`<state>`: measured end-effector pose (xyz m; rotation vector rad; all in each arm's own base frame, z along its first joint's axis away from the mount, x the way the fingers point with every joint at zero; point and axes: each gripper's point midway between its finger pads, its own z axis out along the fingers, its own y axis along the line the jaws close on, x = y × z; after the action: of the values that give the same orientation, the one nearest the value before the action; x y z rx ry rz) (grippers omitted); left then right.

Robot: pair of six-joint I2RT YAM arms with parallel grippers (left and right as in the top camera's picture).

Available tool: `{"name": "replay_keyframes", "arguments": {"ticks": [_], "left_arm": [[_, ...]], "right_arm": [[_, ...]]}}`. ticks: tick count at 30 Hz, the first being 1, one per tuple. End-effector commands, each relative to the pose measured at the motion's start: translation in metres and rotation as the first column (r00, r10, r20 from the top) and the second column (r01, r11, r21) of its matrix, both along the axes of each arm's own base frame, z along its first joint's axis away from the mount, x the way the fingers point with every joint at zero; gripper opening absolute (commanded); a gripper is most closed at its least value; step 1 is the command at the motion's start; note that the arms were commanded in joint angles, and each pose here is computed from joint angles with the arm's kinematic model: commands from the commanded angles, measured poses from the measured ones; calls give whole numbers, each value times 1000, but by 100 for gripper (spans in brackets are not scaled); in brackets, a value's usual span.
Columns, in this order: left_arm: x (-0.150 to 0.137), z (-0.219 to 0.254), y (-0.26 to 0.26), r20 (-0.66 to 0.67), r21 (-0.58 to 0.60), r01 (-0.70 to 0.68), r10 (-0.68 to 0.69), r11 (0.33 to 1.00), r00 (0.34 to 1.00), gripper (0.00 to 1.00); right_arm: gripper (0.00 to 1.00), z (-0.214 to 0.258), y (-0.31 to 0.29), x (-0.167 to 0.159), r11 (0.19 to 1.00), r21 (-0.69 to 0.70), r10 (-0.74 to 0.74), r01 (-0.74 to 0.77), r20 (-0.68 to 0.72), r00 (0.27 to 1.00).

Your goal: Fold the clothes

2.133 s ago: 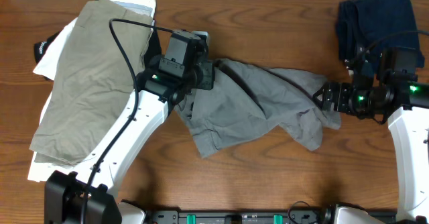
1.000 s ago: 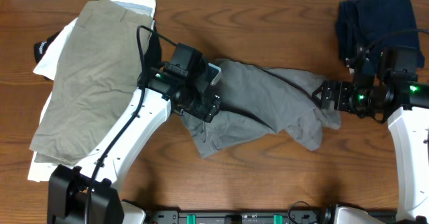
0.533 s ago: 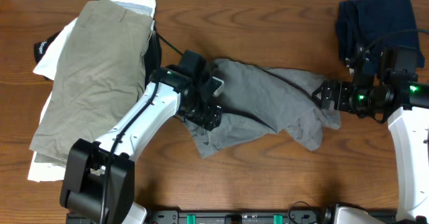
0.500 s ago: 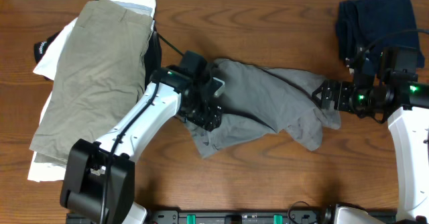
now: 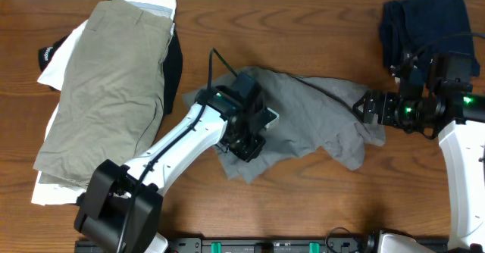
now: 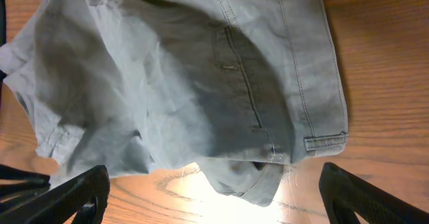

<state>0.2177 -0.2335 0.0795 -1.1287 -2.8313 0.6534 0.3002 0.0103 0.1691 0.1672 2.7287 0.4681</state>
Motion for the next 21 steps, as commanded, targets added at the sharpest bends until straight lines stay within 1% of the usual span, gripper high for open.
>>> {"name": "replay_keyframes", "arguments": {"ticks": [1,2,4,5,8,9,12,15,19,21], "left_arm": [[-8,-3,5,-32,16,23,-22,1000,999,25],[-10,-3,7,-42,23,24,-23,999,999,40],[-13,-3,7,-45,25,39,-38,999,998,56],[-14,-3,6,-42,23,53,-52,998,998,61],[-21,-6,1,-29,17,130,-129,991,991,70],[-24,-9,-1,-25,25,162,-161,987,987,71],[-31,-25,-4,-15,102,224,-223,969,975,73],[-36,-47,-6,7,222,300,-309,928,951,75],[-37,-64,-11,55,325,352,-390,878,919,76],[-34,-69,-14,86,359,347,-401,866,912,78]], "right_arm": [[98,-1,2,-1,1000,0,15,-15,0,1000],[98,-1,2,-1,1000,0,15,-15,0,1000],[98,-1,2,-1,1000,-1,16,-16,0,1000],[98,-1,2,0,1000,-1,16,-16,0,1000],[98,-1,2,1,1000,-2,16,-16,6,1000],[98,0,1,1,1000,-3,17,-17,8,1000],[98,0,1,2,1000,-5,20,-20,12,1000],[99,0,1,2,1000,-6,23,-23,13,1000],[99,0,1,2,1000,-6,23,-23,13,1000],[99,0,1,2,1000,-7,26,-26,14,1000]]}}
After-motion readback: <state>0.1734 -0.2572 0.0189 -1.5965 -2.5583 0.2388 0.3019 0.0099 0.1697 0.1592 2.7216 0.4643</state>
